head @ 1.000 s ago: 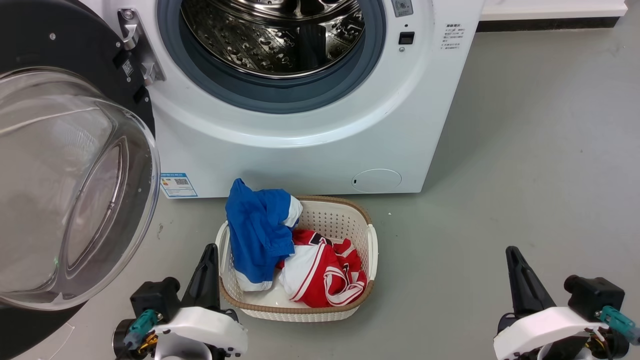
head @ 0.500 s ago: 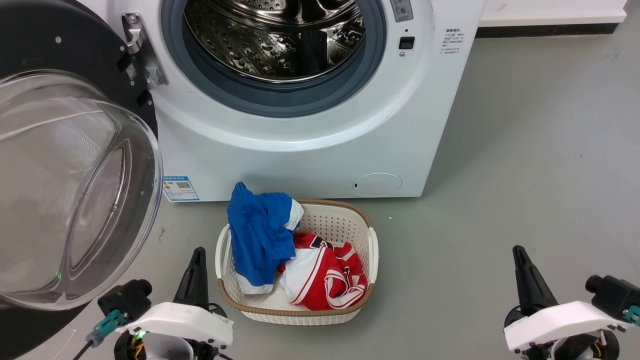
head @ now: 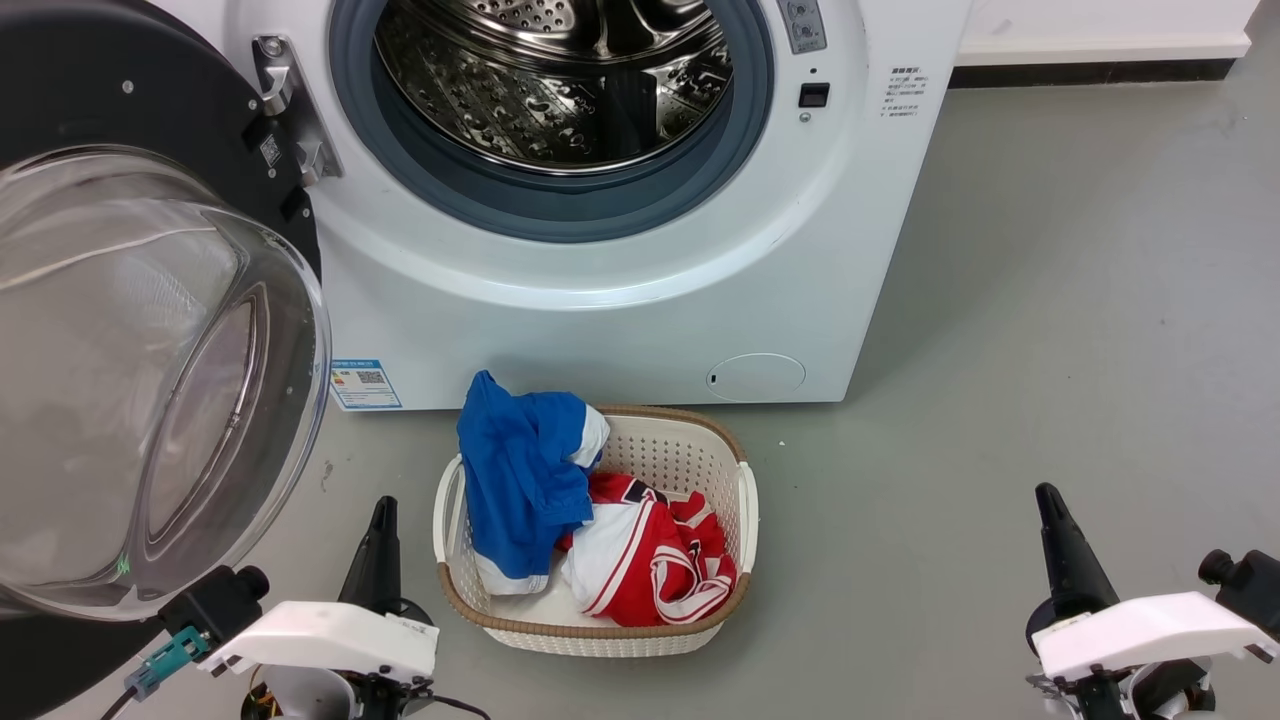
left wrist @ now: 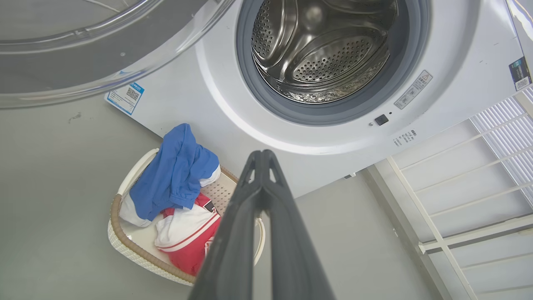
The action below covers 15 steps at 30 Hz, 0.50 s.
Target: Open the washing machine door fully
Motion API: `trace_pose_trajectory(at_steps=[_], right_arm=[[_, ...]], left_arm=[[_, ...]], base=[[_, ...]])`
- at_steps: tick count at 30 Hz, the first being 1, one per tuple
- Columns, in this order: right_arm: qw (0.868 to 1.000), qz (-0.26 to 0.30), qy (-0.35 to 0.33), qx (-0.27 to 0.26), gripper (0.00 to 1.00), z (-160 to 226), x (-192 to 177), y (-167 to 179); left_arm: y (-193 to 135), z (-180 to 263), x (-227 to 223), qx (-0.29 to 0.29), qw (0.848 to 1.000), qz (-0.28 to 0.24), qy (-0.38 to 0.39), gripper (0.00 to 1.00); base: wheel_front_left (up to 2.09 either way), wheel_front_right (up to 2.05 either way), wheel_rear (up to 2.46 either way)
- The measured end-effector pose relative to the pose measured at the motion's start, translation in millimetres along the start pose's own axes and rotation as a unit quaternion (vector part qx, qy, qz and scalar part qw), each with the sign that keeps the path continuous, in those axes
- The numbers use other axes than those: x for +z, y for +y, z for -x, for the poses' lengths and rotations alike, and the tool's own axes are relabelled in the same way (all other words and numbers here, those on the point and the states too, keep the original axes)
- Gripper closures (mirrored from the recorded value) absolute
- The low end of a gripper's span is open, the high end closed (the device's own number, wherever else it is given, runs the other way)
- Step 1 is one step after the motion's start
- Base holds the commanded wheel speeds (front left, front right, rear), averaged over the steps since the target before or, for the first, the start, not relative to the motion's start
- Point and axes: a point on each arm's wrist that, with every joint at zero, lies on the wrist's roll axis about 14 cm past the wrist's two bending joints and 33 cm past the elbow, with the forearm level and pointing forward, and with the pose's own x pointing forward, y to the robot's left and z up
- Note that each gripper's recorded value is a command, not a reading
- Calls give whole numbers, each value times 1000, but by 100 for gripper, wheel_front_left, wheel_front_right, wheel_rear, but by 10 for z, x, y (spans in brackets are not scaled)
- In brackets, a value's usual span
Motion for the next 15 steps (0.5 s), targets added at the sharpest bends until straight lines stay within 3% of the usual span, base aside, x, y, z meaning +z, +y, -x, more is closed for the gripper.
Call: trace_pose_trajectory(at_steps=[15], right_arm=[[995, -96, -5, 2, 100, -24, 63, 23]], left_arm=[[18, 9, 58, 2, 996, 95, 2, 100]], base=[[0, 0, 0]])
